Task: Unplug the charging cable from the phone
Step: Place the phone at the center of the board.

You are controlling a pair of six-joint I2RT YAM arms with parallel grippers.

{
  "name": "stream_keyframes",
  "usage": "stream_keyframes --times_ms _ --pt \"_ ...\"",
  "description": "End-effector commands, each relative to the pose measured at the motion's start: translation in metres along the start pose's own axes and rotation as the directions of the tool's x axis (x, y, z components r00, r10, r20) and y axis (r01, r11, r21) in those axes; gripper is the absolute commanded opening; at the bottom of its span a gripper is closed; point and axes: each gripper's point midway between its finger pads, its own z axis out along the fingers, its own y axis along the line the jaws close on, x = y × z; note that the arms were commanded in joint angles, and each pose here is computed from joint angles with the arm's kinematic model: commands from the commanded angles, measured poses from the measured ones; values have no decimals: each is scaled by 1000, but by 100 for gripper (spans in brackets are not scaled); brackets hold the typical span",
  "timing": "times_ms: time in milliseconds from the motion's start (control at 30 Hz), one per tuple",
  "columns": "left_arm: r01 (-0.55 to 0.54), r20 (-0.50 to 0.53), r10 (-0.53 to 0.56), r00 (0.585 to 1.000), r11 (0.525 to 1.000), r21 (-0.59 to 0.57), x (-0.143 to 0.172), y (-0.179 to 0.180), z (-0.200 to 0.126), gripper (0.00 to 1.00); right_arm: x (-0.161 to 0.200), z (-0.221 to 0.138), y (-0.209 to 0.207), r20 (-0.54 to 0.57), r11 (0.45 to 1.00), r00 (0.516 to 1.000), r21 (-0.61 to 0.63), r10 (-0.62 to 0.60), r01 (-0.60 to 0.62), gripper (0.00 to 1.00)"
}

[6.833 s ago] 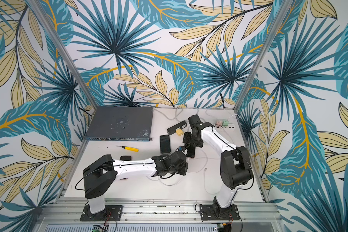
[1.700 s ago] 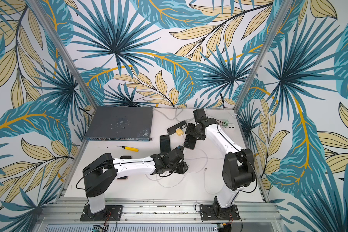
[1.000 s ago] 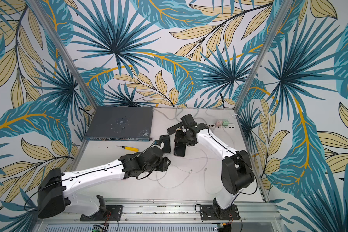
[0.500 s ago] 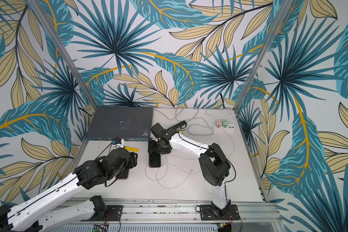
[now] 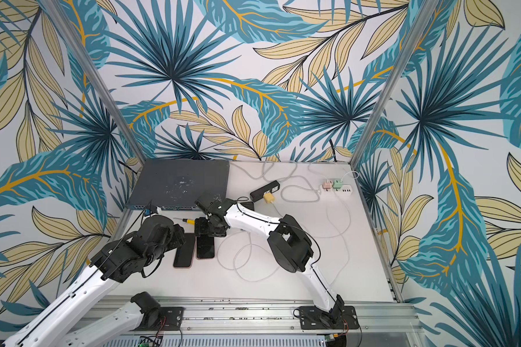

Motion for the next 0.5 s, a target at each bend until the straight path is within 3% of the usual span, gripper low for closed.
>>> stream_keyframes --times_ms 0,467 --pt "-13 2 13 1000 1000 15 -3 -1 -4 70 7 7 -1 -27 998 998 19 53 -52 64" --pt "-5 -4 5 1000 1000 28 -3 -1 -1 70 11 33 -15 -49 991 993 93 104 -100 65"
